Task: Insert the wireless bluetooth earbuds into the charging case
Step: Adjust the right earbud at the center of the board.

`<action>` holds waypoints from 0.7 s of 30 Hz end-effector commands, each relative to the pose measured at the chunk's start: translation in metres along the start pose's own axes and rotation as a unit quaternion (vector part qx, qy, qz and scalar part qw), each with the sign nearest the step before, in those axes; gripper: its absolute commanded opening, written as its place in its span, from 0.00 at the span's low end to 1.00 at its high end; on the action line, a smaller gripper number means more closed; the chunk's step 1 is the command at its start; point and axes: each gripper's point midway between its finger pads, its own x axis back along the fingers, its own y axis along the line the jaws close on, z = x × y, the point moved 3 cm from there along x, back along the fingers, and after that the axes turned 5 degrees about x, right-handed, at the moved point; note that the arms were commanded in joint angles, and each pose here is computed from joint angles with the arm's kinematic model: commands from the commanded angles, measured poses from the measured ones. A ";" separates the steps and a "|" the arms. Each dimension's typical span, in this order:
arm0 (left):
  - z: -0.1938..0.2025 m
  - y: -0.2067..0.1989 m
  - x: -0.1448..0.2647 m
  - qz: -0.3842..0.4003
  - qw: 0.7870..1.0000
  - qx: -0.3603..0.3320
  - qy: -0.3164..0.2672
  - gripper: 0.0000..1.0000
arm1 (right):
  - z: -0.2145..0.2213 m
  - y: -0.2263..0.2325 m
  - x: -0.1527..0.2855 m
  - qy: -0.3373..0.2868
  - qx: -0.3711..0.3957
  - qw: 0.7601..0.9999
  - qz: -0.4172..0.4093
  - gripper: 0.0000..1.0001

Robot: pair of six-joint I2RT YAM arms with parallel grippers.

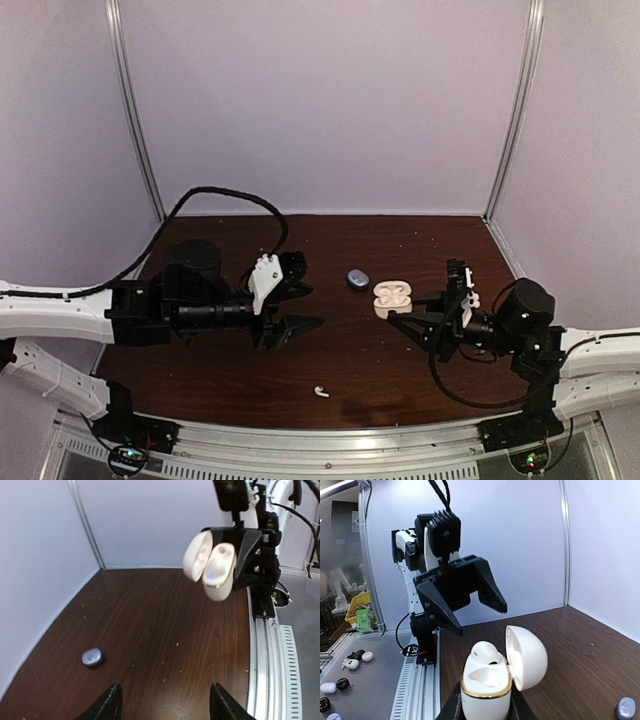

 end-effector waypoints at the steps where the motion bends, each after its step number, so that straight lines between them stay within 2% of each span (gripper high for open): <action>1: 0.042 0.005 -0.008 -0.024 0.979 0.204 0.009 0.57 | 0.006 -0.018 0.010 0.009 -0.022 0.997 0.068 0.00; 4: 0.077 -0.002 -0.013 -0.030 0.959 0.278 0.054 0.53 | 0.007 -0.023 0.016 0.016 -0.028 0.996 0.089 0.00; 8: 0.118 -0.016 -0.021 -0.065 0.942 0.303 0.130 0.50 | 0.011 -0.025 0.021 0.026 -0.029 0.995 0.096 0.00; 13: 0.170 -0.023 -0.032 -0.103 0.913 0.318 0.234 0.39 | 0.018 -0.026 0.022 0.037 -0.038 0.994 0.097 0.00; 21: 0.202 -0.043 -0.050 -0.102 0.898 0.317 0.287 0.33 | 0.019 -0.026 0.023 0.039 -0.038 0.994 0.098 0.00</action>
